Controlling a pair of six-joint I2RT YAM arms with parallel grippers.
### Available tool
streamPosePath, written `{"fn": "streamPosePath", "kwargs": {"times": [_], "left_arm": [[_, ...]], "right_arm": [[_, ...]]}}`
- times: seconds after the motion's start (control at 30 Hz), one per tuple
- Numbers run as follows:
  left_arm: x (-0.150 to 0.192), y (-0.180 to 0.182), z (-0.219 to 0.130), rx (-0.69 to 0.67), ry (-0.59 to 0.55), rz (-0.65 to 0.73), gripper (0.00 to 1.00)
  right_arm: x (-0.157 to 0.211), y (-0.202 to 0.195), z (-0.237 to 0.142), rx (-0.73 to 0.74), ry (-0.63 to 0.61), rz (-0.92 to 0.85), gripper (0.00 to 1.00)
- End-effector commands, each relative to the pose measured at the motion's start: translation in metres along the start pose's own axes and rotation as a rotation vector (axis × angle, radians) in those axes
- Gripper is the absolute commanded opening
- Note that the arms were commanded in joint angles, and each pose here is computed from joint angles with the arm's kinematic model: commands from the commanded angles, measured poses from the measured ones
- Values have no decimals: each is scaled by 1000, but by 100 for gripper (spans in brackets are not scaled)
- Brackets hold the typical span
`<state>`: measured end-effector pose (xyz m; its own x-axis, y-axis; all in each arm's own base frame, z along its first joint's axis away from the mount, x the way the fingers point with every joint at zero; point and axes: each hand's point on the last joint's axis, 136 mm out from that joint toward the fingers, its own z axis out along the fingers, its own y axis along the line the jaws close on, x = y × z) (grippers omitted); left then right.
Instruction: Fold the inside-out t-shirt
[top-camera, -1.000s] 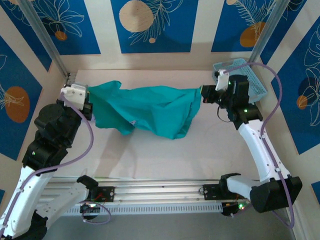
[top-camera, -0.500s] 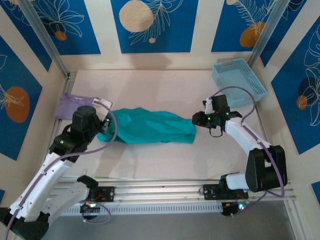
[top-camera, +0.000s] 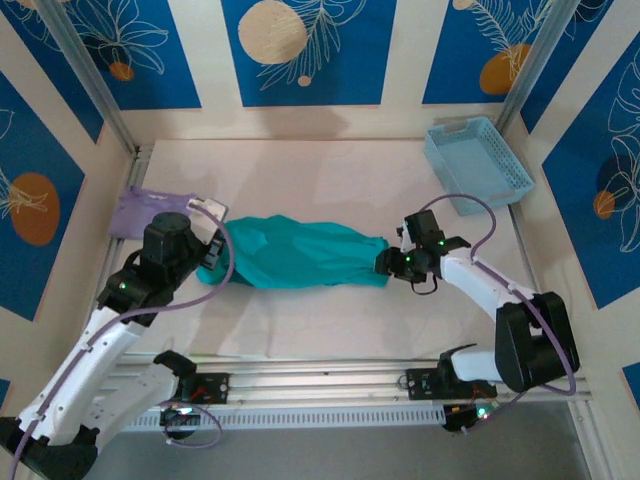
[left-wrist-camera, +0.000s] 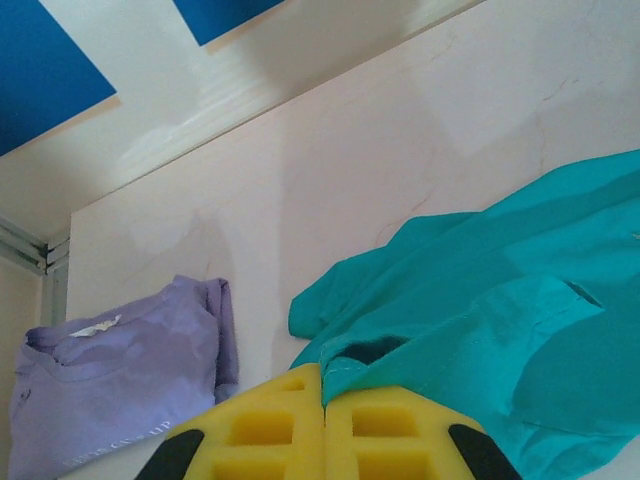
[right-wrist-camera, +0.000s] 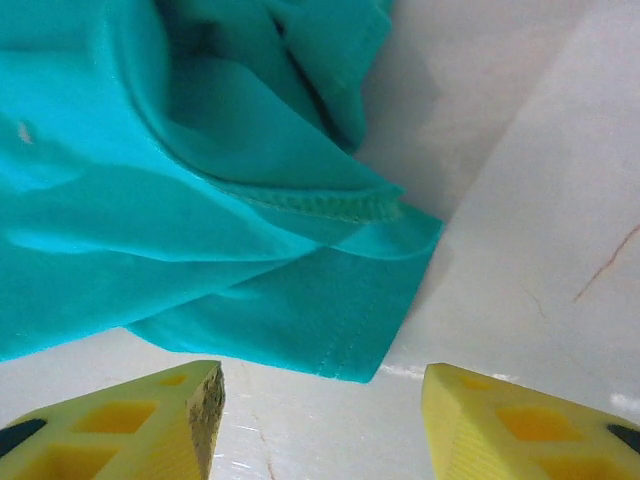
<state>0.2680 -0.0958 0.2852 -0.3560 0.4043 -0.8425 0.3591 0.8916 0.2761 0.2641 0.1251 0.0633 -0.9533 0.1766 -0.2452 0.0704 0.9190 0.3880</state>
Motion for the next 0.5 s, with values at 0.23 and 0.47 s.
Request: {"fn": "streamPosePath", "kwargs": {"times": [0.23,0.47], "left_arm": [[-9,-3,-2,31,-55,-29,0],[-10,-2,-3,33,-60,-31,0]], "right_arm": [[26,-3,40,112,129,40,51],[9,17,36,84,43,-37,20]]}}
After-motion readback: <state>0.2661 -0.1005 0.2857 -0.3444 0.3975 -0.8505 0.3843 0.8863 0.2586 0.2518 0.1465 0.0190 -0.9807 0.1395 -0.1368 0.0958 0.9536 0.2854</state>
